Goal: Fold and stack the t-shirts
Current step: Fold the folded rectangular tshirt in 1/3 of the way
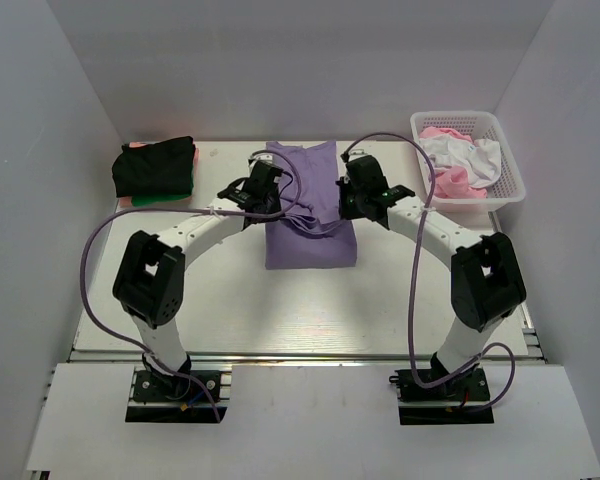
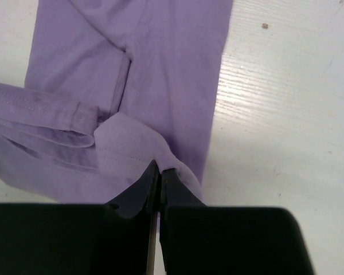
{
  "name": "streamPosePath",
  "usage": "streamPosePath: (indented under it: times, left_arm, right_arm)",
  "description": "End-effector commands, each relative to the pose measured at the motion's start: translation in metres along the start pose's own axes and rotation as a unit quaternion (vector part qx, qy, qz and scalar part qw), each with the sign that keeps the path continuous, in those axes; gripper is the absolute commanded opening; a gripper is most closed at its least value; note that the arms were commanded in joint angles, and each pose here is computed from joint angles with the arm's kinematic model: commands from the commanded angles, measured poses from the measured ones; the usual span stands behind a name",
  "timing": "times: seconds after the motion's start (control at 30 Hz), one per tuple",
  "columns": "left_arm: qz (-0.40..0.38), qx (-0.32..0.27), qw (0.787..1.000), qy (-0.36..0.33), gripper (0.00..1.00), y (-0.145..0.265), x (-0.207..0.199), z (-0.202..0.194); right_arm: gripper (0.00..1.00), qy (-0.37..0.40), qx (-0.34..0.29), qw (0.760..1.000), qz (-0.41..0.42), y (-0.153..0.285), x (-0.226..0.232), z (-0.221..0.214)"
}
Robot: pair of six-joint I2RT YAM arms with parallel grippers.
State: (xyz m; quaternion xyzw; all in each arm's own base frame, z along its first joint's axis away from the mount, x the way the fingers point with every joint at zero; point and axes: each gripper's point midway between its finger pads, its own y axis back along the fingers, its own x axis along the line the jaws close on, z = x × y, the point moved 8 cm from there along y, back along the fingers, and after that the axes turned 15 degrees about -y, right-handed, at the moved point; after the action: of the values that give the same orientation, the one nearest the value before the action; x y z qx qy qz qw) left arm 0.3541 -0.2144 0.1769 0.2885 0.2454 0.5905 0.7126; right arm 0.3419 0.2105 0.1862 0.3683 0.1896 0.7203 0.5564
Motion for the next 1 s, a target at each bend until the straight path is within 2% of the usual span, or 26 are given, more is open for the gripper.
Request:
streamPosePath:
  times: [0.0, 0.23, 0.43, 0.47, 0.53, 0.57, 0.6, 0.63, 0.67, 0.7, 0.73, 0.77, 0.8, 0.83, 0.87, 0.93, 0.97]
  left_arm:
    - [-0.019, -0.031, 0.999, -0.001, 0.0, -0.004, 0.007, 0.025]
    - [-0.066, -0.064, 0.996, 0.005, 0.0, -0.03, 0.01, 0.036]
    - [-0.067, -0.067, 0.995, 0.011, 0.0, -0.055, 0.019, 0.038]
    - [-0.063, -0.072, 0.995, 0.016, 0.03, -0.061, 0.024, 0.039]
    - [-0.058, -0.074, 0.995, 0.026, 0.2, -0.067, 0.029, 0.039]
    - [-0.053, -0.073, 0.995, 0.03, 0.36, -0.072, 0.035, 0.038]
    - [-0.045, -0.08, 0.995, 0.042, 0.48, -0.072, 0.04, 0.044]
    - [-0.039, -0.094, 0.994, 0.046, 0.53, -0.075, 0.043, 0.053]
    - [-0.031, -0.095, 0.993, 0.062, 0.58, -0.082, 0.054, 0.057]
    - [-0.031, -0.094, 0.992, 0.077, 0.67, -0.08, 0.058, 0.072]
    - [-0.032, -0.093, 0.991, 0.091, 0.71, -0.084, 0.064, 0.078]
    - [-0.027, -0.089, 0.99, 0.107, 0.77, -0.088, 0.076, 0.083]
    - [-0.055, -0.073, 0.99, 0.108, 0.8, -0.091, 0.075, 0.09]
    - [-0.067, -0.075, 0.989, 0.109, 0.83, -0.086, 0.077, 0.097]
    - [-0.076, -0.073, 0.988, 0.108, 0.86, -0.086, 0.075, 0.097]
    - [-0.088, -0.101, 0.986, 0.101, 1.0, -0.067, 0.075, 0.103]
    - [-0.094, -0.12, 0.984, 0.094, 1.0, -0.052, 0.075, 0.101]
  right_arm:
    - [0.0, 0.008, -0.03, 0.999, 0.026, -0.006, 0.004, 0.027]
    - [0.0, 0.017, -0.016, 0.997, 0.069, -0.034, -0.007, 0.043]
    - [0.0, 0.019, -0.01, 0.994, 0.106, -0.061, -0.017, 0.049]
    - [0.0, 0.014, -0.01, 0.993, 0.115, -0.063, -0.02, 0.052]
    - [0.0, 0.015, -0.02, 0.992, 0.122, -0.077, -0.022, 0.056]
    - [0.06, 0.015, -0.031, 0.992, 0.12, -0.081, -0.027, 0.062]
    - [0.09, 0.009, -0.023, 0.993, 0.112, -0.093, -0.032, 0.057]
    - [0.12, 0.011, -0.049, 0.991, 0.125, -0.09, -0.027, 0.08]
    - [0.23, 0.01, -0.048, 0.991, 0.128, -0.096, -0.031, 0.084]
    - [0.24, 0.003, -0.069, 0.989, 0.132, -0.095, -0.032, 0.106]
    - [0.34, -0.006, -0.063, 0.99, 0.129, -0.102, -0.034, 0.106]
    - [0.51, -0.028, -0.047, 0.991, 0.12, -0.101, -0.038, 0.108]
    - [0.69, -0.052, -0.044, 0.99, 0.121, -0.1, -0.04, 0.118]
    - [0.9, -0.064, -0.021, 0.991, 0.119, -0.1, -0.044, 0.116]
    - [0.9, -0.08, 0.004, 0.989, 0.122, -0.098, -0.045, 0.11]
    - [0.9, -0.087, 0.005, 0.989, 0.119, -0.084, -0.049, 0.107]
    - [0.9, -0.087, 0.011, 0.989, 0.119, -0.073, -0.052, 0.095]
